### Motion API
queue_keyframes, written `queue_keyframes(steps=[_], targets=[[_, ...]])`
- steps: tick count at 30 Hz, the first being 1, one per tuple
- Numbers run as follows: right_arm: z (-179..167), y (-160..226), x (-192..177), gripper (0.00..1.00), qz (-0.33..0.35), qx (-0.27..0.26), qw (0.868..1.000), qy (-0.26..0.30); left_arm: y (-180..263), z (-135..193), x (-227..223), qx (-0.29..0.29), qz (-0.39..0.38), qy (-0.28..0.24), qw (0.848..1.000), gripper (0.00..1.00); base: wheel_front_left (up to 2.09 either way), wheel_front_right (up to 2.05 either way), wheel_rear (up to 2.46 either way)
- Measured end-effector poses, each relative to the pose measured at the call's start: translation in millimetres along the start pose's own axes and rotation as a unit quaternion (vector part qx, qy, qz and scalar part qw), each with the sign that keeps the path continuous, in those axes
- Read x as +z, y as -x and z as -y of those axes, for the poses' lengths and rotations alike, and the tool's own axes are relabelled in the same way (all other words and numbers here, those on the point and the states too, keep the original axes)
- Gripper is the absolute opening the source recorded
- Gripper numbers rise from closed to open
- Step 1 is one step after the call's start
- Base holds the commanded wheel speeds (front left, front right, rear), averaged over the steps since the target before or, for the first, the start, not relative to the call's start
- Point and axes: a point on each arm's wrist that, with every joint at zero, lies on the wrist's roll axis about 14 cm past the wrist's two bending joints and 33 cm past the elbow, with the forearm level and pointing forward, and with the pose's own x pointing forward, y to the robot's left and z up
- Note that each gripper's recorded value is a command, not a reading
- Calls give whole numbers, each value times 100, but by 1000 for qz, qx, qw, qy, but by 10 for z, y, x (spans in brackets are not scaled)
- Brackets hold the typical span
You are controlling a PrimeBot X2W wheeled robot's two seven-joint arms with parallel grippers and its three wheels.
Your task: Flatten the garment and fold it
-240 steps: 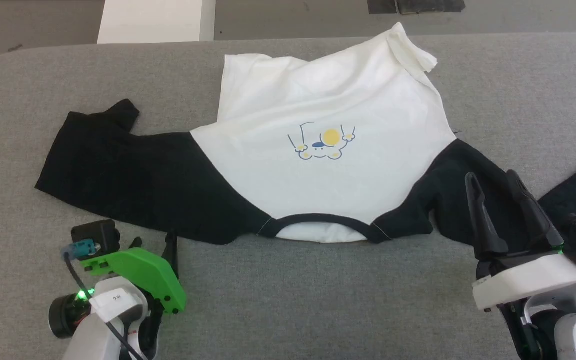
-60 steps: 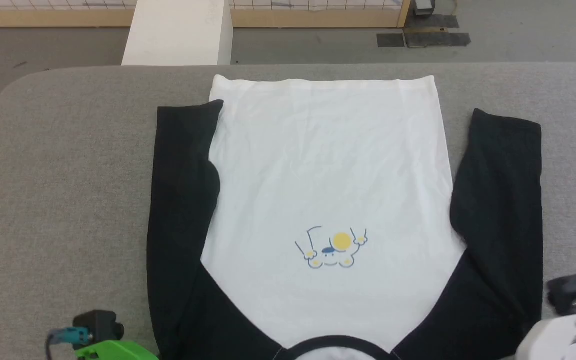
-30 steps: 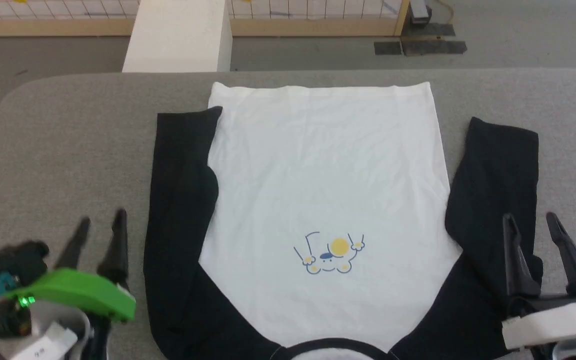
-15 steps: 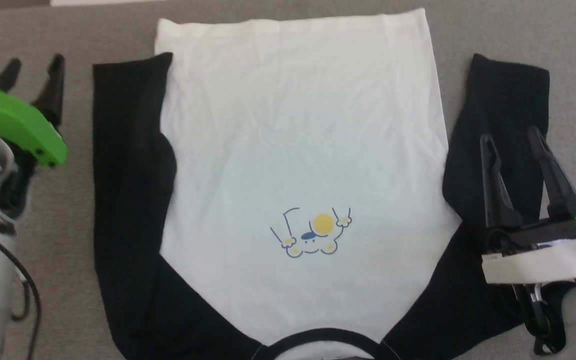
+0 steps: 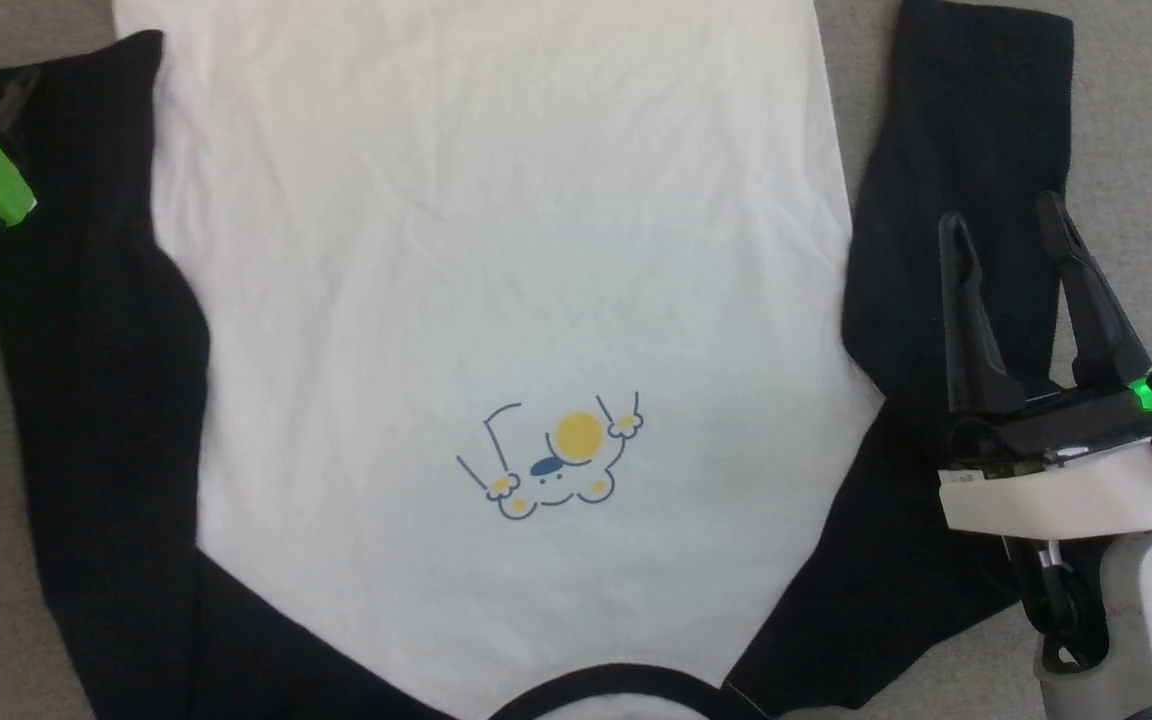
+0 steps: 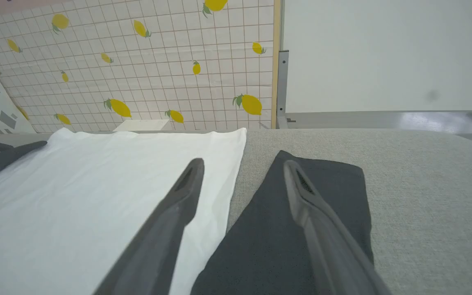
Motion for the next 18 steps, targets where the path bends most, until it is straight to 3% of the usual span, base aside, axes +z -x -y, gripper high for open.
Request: queue_keyframes(steps=[10, 11, 12, 18], targets=[[130, 72, -75, 100, -11, -22, 1000, 3, -137, -195, -203, 78, -85, -34, 993, 100, 0, 0, 0], [135, 76, -76, 100, -11, -23, 1000, 4, -128, -192, -201, 79, -87, -36, 992, 4, 0, 0, 0], [137, 79, -77, 100, -11, -24, 1000, 3, -113, -195, -200, 80, -88, -37, 992, 0, 0, 0, 0], [128, 85, 2, 100, -1, -23, 1000, 1, 44, -255, -29, 81, -12, -39, 996, 0, 0, 0, 0]])
